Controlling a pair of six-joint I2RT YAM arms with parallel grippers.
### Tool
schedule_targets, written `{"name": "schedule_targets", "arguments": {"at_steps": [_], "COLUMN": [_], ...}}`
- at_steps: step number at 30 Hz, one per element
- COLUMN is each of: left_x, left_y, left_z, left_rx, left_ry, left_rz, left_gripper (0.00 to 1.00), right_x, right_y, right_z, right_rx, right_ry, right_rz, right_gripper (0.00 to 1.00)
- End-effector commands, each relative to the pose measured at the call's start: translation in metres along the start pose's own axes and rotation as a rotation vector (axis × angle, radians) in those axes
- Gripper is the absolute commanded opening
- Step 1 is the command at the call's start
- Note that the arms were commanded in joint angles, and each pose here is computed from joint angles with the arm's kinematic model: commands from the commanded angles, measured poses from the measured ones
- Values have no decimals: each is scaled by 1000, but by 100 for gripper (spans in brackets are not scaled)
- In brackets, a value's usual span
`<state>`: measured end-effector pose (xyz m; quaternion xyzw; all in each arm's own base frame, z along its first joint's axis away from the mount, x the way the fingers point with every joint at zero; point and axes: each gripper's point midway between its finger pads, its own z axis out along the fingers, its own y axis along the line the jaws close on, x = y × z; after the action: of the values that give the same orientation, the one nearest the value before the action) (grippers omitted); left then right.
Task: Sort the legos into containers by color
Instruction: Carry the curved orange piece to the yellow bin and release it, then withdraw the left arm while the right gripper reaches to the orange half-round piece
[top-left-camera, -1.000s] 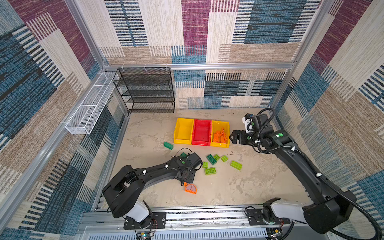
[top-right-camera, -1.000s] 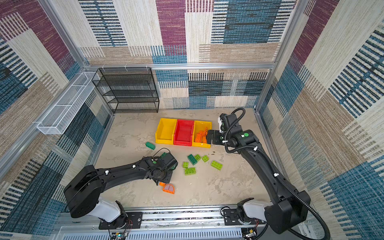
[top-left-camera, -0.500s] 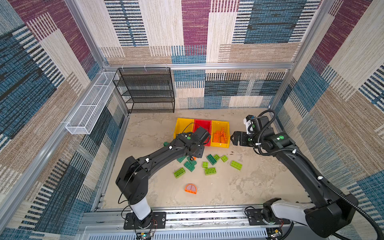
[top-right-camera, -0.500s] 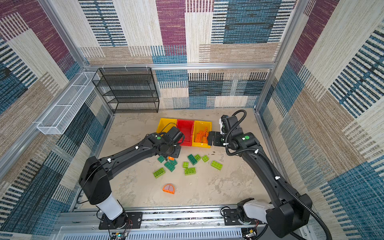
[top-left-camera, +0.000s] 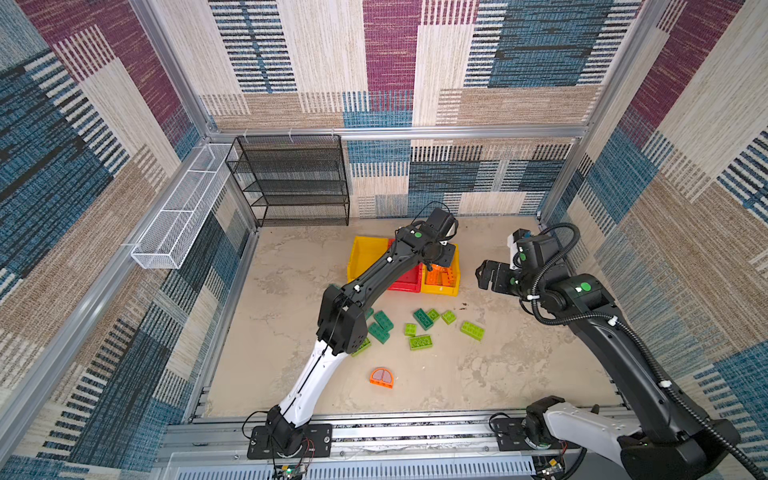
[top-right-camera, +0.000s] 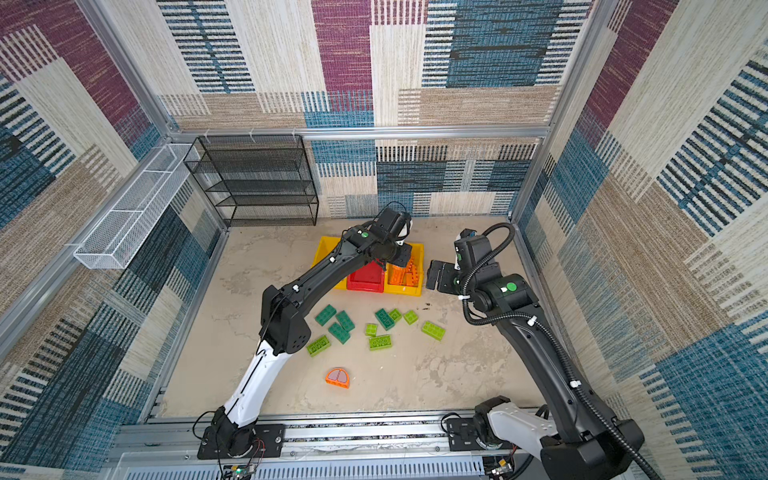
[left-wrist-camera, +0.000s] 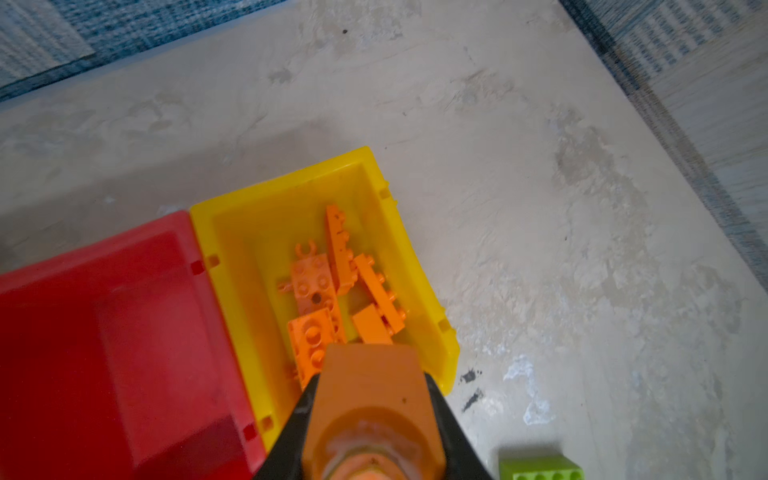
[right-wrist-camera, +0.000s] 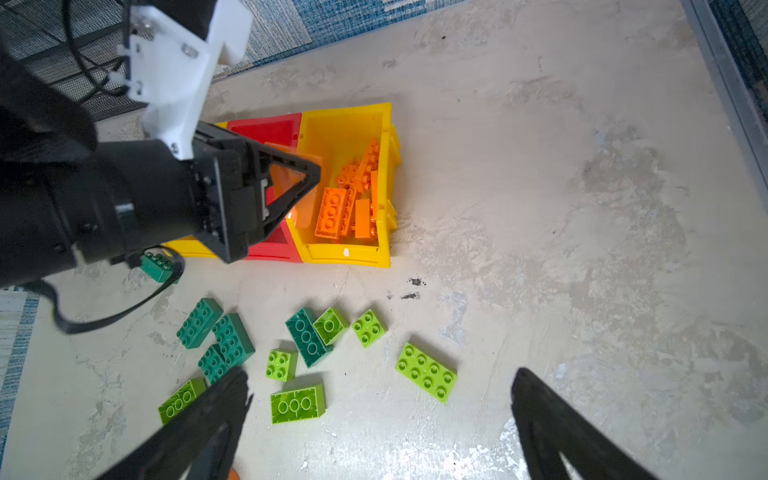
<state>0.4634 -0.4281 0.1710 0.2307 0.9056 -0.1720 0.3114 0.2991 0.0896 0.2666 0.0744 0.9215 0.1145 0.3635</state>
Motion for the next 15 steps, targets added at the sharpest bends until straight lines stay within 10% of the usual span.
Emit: {"name": "schedule_targets", "arguments": {"at_steps": [1,3,10,15], "left_x": [-4,-7,-24,-44], "left_y": [4,10,20,13], "left_z": [13,21,26,-3], "left_rx": [57,76,154,190], "left_ry": [3,-13,-76,-150], "left_rz": [-23,-60,-150,-158], "left_gripper": [17,21,82,92], "right_x": [0,-1,-2,0], "right_y": [-9,-11,-10,7], "right_z": [-6,-8,-5,4], "right_rx": [47,61,64,-20], "right_ry": [-5,-7,8,38], "right_rz": [34,39,38,-17], "right_gripper": [100,100,100,100]}}
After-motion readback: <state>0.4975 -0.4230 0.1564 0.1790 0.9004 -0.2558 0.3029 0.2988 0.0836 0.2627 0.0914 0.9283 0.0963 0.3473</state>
